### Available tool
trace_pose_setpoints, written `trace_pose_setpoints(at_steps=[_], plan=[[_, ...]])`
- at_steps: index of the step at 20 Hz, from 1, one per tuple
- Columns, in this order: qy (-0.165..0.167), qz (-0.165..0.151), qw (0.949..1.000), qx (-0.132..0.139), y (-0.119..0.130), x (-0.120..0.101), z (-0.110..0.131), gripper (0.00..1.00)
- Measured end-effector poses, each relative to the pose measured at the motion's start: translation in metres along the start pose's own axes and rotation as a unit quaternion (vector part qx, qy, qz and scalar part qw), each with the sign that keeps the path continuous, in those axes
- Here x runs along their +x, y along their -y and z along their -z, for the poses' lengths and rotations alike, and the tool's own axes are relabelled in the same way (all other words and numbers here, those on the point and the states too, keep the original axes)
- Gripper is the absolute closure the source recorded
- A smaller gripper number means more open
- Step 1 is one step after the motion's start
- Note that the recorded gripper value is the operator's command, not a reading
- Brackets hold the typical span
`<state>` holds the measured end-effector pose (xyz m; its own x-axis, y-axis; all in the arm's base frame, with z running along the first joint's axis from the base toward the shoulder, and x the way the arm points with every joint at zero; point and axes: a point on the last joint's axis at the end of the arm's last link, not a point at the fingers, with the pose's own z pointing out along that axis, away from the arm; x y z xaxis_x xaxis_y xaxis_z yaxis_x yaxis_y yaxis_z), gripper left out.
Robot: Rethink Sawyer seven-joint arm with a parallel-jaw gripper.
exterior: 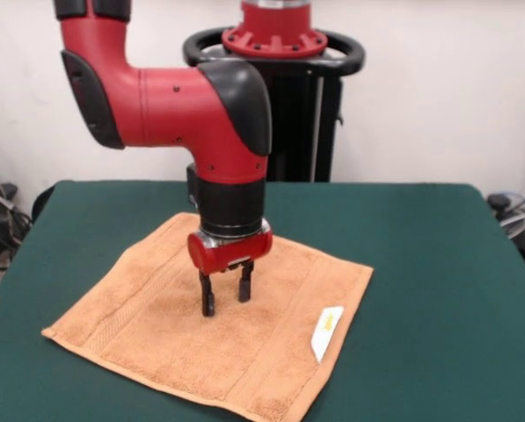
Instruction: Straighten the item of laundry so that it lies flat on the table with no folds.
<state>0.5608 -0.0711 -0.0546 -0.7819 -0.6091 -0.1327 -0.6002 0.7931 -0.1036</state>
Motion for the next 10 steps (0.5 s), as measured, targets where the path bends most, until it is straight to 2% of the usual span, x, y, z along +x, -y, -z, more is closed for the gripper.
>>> trace_pose_setpoints(at_steps=[5,10], plan=[[0.001,0.010,0.9997,0.022,-0.0057,-0.0004,0.0005,0.00],[-0.001,-0.007,0.9997,0.023,-0.0063,-0.0001,0.0008,0.00]])
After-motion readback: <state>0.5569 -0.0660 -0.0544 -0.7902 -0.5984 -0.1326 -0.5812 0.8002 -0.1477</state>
